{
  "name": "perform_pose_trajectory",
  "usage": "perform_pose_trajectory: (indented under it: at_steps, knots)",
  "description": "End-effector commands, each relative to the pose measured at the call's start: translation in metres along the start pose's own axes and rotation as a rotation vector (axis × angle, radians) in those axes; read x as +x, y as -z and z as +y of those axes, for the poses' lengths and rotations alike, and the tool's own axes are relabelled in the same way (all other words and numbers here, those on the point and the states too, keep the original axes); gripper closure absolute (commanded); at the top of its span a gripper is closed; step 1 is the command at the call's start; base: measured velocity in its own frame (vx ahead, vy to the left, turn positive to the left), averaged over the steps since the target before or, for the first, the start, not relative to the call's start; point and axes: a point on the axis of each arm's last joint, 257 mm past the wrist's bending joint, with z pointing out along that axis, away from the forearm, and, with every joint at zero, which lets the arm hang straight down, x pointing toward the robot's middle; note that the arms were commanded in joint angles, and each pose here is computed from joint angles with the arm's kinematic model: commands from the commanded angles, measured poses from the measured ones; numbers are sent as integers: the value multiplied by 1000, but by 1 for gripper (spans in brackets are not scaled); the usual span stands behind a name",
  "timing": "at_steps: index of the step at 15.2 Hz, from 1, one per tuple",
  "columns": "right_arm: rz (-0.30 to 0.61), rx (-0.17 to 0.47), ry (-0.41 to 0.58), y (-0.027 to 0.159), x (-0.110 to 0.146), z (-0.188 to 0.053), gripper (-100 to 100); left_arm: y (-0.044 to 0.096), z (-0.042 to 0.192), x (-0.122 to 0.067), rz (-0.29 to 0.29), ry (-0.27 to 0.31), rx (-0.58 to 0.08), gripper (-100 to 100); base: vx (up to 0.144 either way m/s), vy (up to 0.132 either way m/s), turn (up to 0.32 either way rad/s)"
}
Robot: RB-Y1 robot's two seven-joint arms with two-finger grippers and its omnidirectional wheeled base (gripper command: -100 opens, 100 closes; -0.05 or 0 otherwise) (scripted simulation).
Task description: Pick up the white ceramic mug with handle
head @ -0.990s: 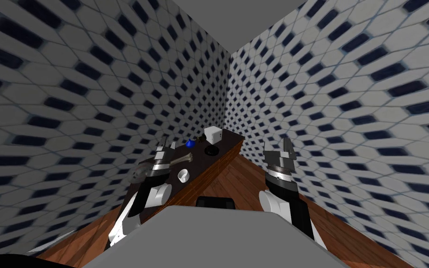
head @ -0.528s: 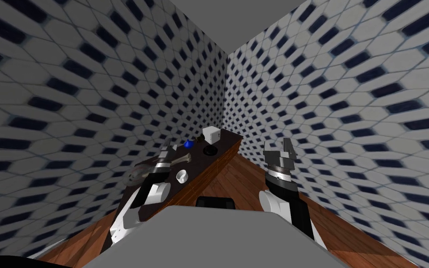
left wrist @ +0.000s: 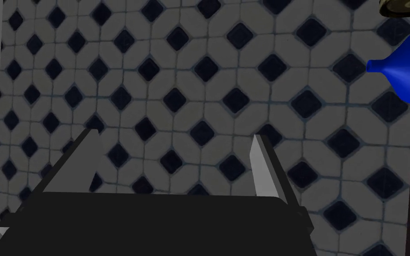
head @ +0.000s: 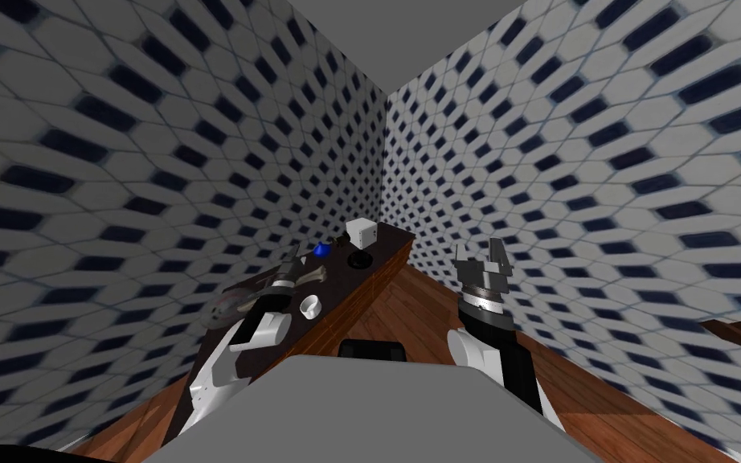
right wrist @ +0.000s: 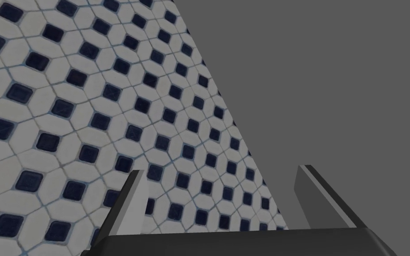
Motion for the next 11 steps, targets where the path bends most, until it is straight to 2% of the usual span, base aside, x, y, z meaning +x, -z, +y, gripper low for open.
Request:
perform_pose_trajectory:
  at_steps: [1, 3, 4, 6, 7, 10, 11]
  knots:
    - [0, 0, 0, 0, 0, 0, 0, -3, 22, -9, -6, -7, -64, -100, -6, -9, -96]
    - [0, 0, 0, 0, 0, 0, 0, -3, 29, -9, -6, -7, -94, -100, -5, -6, -66]
    - [0, 0, 0, 0, 0, 0, 0, -4, 45, -17, -13, -12, -136, -100, -4, -8, -71]
    - [0, 0, 0, 0, 0, 0, 0, -3, 53, -17, -13, -11, -170, -100, -4, -9, -75]
    - [0, 0, 0, 0, 0, 0, 0, -4, 69, -26, -23, -14, -215, -100, -5, -10, -99]
    - [0, 0, 0, 0, 0, 0, 0, -2, 78, -26, -23, -14, -248, -100, -3, -4, -41]
    - [0, 0, 0, 0, 0, 0, 0, -1, 94, -36, -35, -15, -296, -100, -3, -9, -77]
